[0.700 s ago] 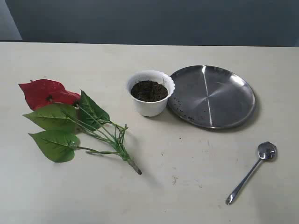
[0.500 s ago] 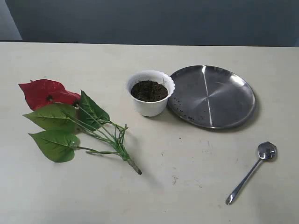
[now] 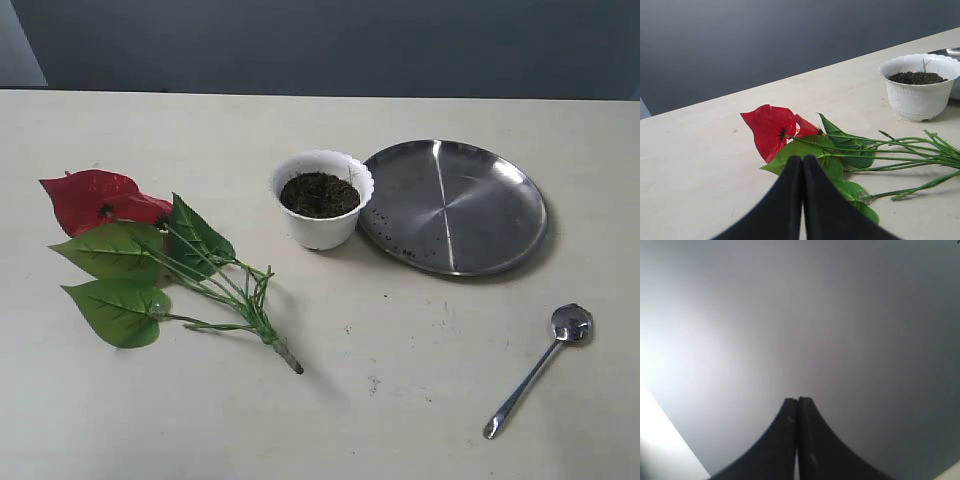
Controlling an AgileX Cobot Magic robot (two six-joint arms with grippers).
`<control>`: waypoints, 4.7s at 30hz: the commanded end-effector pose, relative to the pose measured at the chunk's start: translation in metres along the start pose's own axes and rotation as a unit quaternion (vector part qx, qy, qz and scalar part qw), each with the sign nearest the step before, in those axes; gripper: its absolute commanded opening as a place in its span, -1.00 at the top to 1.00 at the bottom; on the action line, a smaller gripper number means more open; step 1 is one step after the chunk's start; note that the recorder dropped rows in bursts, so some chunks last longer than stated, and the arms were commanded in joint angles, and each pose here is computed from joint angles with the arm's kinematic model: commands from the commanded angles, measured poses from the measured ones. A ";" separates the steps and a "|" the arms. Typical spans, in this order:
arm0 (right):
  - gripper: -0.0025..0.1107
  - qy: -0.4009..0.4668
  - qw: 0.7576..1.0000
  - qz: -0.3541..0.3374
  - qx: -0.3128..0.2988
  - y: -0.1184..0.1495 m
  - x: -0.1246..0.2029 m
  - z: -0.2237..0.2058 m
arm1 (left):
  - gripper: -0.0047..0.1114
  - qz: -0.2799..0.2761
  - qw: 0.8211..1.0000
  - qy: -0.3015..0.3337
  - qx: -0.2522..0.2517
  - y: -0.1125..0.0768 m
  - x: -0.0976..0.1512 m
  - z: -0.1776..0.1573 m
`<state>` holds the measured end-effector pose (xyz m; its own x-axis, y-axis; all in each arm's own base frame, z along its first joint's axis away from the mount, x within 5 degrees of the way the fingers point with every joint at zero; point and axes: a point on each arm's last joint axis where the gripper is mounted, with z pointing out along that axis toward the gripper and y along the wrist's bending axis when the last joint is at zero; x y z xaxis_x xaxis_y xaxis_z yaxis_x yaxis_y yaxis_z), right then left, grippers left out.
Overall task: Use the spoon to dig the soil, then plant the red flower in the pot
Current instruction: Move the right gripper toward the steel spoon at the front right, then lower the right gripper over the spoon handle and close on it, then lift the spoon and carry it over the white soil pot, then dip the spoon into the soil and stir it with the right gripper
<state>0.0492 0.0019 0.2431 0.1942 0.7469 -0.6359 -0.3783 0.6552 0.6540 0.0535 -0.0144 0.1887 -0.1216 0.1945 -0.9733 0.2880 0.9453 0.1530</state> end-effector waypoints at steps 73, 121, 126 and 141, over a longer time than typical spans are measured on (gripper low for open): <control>0.27 0.690 0.552 -0.100 0.458 -0.087 0.189 0.098 | 0.91 -0.001 1.000 -0.010 0.001 0.000 -0.003 0.000; 0.97 0.528 0.104 -0.817 -0.209 0.066 0.268 0.249 | 0.91 -0.001 1.000 -0.010 0.001 0.000 -0.003 0.000; 0.97 0.531 0.071 -0.813 -0.229 0.062 0.283 0.240 | 0.91 -0.001 1.000 -0.010 0.001 0.000 -0.003 0.000; 0.97 0.511 0.038 -0.843 -0.163 0.047 0.294 0.243 | 0.91 -0.001 1.000 -0.010 0.001 0.000 -0.003 0.000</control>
<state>0.3052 0.2832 0.1785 0.1725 -0.8407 0.5133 -0.6550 -0.4871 -0.5776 0.0535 -0.0144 0.1888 -0.1200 0.1941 -0.9736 0.2879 0.9454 0.1530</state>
